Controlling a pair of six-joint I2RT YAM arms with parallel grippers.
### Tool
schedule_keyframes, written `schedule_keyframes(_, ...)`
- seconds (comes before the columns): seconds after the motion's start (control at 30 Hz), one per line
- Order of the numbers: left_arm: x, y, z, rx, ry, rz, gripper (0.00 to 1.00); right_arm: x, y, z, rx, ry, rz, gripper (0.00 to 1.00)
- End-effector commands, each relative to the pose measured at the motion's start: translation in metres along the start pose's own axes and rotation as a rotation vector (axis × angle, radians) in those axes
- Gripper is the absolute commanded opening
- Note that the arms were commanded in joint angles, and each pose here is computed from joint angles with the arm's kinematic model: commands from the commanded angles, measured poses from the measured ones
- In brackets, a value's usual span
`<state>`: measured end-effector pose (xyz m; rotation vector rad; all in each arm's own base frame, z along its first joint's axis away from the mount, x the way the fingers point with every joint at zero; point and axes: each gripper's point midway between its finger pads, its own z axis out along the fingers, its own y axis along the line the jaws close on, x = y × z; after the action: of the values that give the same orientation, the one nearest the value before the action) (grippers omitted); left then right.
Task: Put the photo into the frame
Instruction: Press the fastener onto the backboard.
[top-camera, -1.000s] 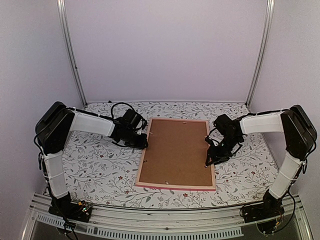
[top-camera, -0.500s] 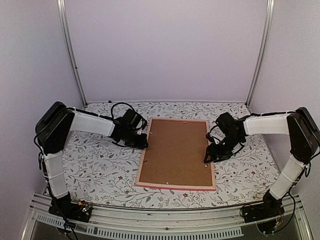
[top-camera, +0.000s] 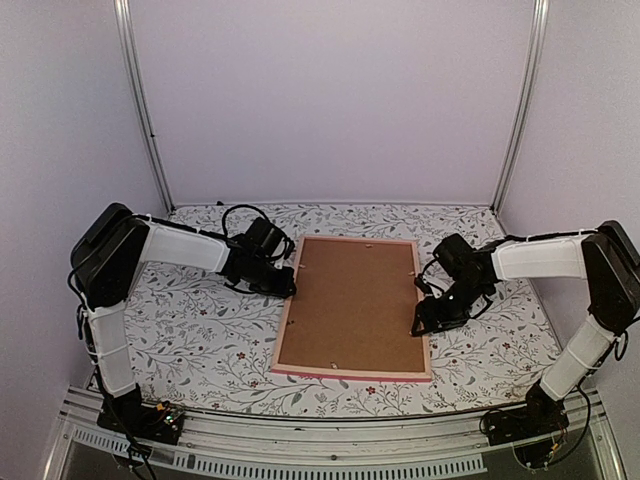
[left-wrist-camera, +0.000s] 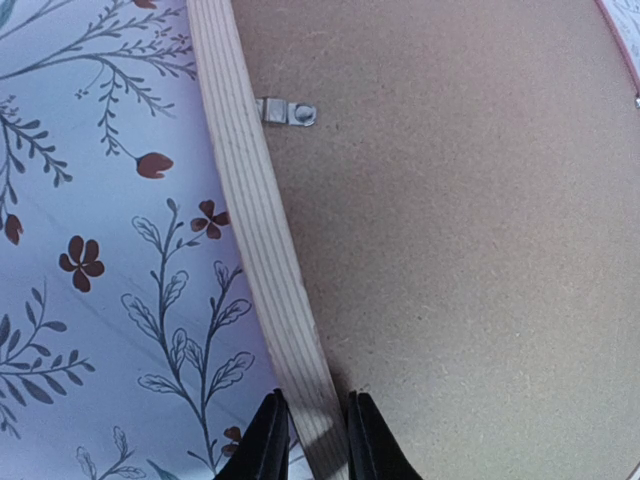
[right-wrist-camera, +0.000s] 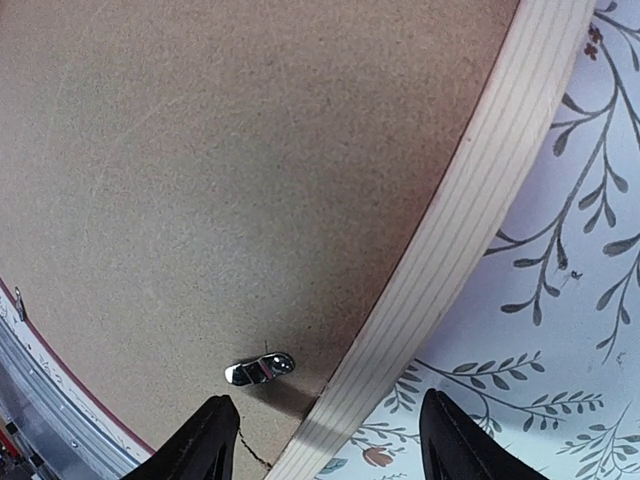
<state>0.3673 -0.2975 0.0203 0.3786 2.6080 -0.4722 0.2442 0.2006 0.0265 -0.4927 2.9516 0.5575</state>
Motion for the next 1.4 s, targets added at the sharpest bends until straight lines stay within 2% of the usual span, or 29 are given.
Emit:
schedule_keyframes(0.0,0.013,-0.001,-0.001,0.017,0.062,0.033,0.21,-0.002,0.001,-0.002,0.022,-0.030,-0.017,0.64)
schedule_keyframes(0.4,0.017,-0.001,0.000,0.021,0.066,0.026,0.21,-0.003,0.002,0.012,0.062,-0.009,-0.024,0.61)
schedule_keyframes(0.93,0.019,-0.002,0.005,0.031,0.079,0.032,0.20,-0.036,0.011,0.016,0.027,-0.100,0.068,0.55)
schedule_keyframes(1.27,0.017,-0.002,0.005,0.031,0.083,0.040,0.20,-0.047,0.006,0.021,0.064,-0.102,0.118,0.45)
schedule_keyframes(1.37,0.017,-0.002,0.006,0.033,0.084,0.040,0.20,-0.051,0.009,0.021,0.047,-0.111,0.120,0.46)
